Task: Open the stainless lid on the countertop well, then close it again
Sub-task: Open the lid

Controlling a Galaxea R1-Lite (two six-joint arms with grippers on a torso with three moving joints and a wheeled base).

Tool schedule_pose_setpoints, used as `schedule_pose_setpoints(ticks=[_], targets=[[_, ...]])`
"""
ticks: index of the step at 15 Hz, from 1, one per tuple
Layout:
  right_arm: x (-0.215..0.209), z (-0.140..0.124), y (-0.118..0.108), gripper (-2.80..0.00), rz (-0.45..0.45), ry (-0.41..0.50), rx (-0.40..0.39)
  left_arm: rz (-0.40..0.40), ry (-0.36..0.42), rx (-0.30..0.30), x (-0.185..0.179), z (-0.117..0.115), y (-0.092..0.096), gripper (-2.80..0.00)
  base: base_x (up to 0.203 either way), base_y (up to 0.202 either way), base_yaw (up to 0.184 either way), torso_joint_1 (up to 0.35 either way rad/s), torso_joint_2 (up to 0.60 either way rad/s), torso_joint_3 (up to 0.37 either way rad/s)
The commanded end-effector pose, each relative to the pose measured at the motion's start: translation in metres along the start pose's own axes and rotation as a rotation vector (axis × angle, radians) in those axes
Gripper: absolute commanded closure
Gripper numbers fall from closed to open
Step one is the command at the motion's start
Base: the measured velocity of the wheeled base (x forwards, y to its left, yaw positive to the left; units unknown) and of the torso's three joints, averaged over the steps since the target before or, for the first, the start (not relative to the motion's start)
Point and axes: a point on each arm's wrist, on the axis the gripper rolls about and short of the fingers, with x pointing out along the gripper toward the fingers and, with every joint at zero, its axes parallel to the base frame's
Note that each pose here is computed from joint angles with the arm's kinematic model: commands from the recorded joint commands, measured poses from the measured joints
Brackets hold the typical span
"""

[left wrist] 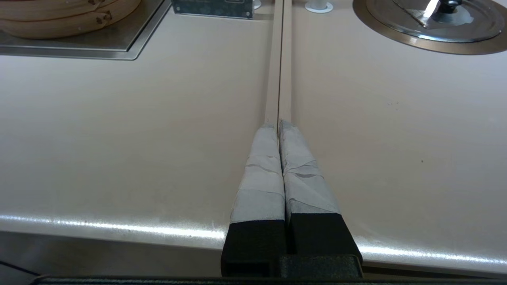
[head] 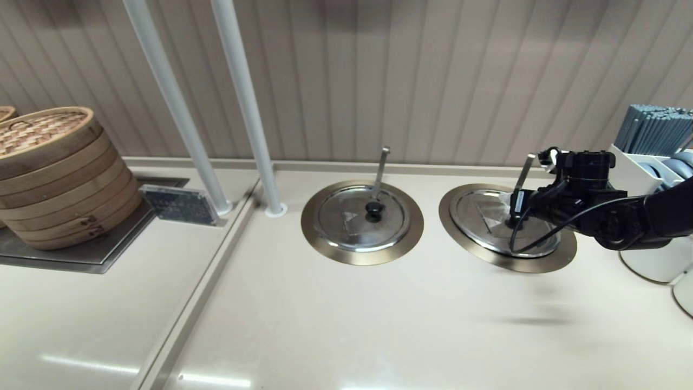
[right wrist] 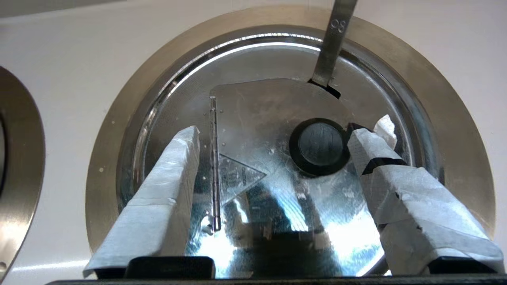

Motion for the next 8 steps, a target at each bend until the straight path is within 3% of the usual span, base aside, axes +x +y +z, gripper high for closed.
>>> schedule_pose_setpoints(ticks=[1,8], targets=[[0.015,-0.011,-0.009,-2.80,0.020,-0.085,0.006,0.000,0.000,0.000,0.000,0.000,0.000,0.00,0.000,0.000,0.000,0.000,0.00,0.000],[0.043,-0.051,-0.036,-2.80,-0.032,-0.053,0.000,0.000,0.000,0.000,0.000,0.000,0.000,0.00,0.000,0.000,0.000,0.000,0.00,0.000]])
